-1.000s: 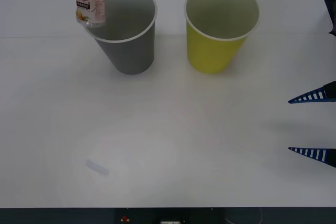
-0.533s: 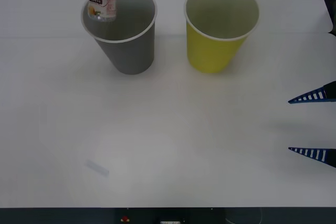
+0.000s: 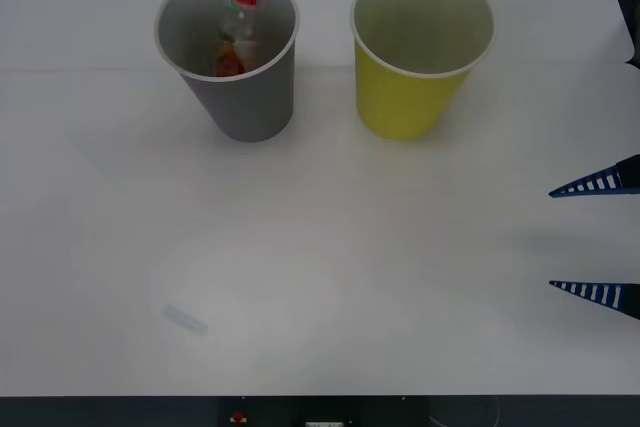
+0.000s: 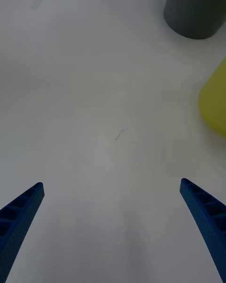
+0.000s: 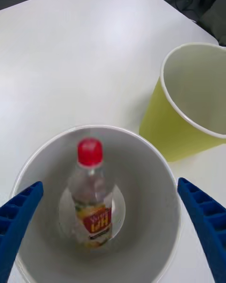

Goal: Put the can into the green bin and the plastic bottle into the gray bin

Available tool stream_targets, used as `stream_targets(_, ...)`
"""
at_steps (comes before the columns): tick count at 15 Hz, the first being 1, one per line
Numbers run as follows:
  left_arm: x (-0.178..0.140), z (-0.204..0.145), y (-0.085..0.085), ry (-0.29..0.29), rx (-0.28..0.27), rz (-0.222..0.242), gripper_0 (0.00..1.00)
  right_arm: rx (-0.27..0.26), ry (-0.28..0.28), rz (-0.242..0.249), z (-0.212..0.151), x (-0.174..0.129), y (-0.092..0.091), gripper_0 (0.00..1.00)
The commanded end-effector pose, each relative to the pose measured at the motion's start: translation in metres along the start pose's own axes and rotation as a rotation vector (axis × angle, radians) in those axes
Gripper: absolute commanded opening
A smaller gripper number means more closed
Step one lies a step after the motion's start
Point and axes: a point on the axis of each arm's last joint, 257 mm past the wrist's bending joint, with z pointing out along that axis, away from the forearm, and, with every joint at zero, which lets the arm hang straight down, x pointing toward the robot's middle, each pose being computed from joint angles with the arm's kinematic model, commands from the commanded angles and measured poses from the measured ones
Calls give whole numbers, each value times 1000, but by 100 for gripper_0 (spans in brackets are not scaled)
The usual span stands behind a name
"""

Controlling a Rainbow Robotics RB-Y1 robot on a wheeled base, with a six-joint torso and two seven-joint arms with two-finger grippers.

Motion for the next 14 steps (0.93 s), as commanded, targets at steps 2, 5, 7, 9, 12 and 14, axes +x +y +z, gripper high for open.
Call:
stream_targets(2, 13, -25, -2, 10, 42, 37, 100, 0, 0, 0, 0, 0, 0, 100)
stream_targets(5, 38, -53, -12, 6, 60, 70, 100, 0, 0, 0, 0, 0, 0, 100)
stream_targets(7, 58, -71, -18, 15, 59, 108, 100, 0, 0, 0, 0, 0, 0, 100)
stream_targets(9, 81, -87, -25, 46, 59, 148, 100, 0, 0, 0, 0, 0, 0, 100)
stream_targets(12, 116, -109, -36, 107, 66, 195, 100, 0, 0, 0, 0, 0, 0, 100)
stream_targets(14, 129, -120, -33, 112, 62, 260, 100, 0, 0, 0, 0, 0, 0, 100)
